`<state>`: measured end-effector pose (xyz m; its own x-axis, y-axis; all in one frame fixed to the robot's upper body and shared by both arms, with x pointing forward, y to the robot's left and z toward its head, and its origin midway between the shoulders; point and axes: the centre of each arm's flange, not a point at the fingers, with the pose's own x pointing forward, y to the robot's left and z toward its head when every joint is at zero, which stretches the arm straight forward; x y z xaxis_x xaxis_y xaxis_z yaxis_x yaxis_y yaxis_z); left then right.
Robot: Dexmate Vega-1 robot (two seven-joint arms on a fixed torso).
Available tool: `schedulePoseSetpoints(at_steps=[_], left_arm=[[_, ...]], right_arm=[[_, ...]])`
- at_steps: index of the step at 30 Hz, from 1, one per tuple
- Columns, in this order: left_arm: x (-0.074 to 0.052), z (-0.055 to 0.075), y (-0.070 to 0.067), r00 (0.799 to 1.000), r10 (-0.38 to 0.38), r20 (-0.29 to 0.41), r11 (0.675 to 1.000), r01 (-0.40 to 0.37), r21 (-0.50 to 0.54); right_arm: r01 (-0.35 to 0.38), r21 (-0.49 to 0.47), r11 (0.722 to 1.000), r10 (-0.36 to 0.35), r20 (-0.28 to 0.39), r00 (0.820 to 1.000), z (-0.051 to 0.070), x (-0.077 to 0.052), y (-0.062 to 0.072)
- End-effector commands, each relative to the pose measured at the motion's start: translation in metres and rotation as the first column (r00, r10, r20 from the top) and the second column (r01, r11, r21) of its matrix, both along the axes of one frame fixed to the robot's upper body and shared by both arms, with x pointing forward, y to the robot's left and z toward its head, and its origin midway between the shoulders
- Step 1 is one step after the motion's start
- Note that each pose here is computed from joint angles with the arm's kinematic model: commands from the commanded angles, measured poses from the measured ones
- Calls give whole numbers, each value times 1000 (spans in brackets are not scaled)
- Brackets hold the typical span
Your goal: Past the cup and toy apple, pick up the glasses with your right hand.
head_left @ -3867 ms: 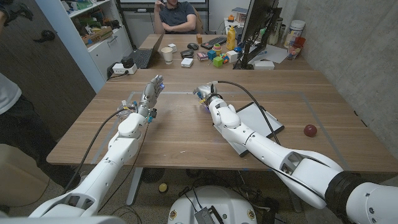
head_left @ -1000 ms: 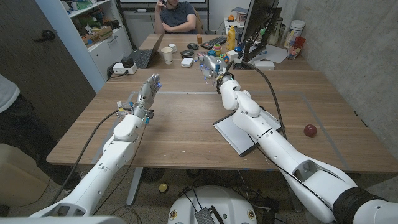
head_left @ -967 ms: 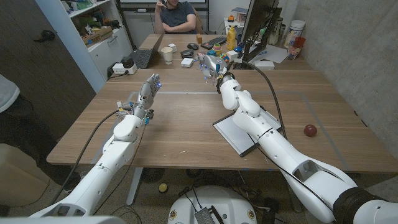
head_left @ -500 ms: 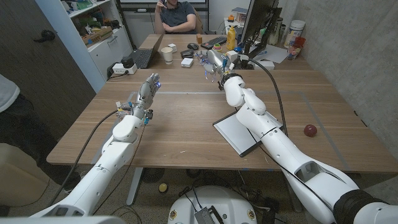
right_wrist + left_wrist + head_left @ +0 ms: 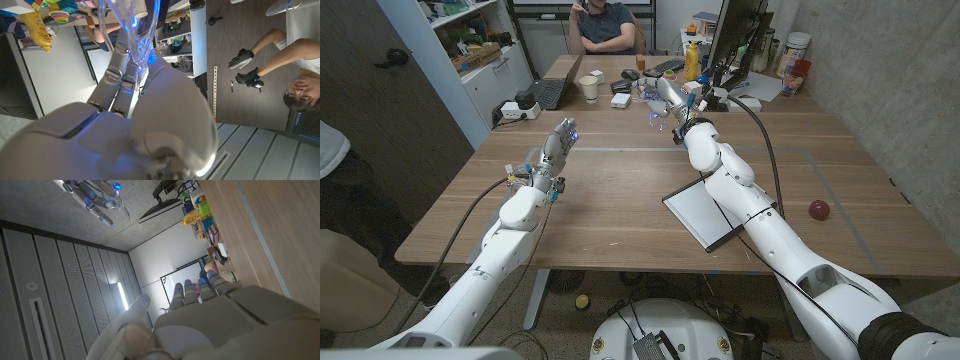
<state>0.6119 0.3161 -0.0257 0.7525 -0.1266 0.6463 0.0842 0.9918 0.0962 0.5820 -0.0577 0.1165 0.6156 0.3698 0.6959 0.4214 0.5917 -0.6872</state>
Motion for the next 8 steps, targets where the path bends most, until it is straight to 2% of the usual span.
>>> schedulePoseSetpoints(at_steps=[1,8], left_arm=[[-8,-4,12,1000,3,7,1000,-3,-1],[-10,-5,17,1000,0,4,1000,0,0]], right_arm=[[-24,22,999,24,-2,1000,-4,-6,7],[-18,27,999,18,3,1000,-7,-8,12]])
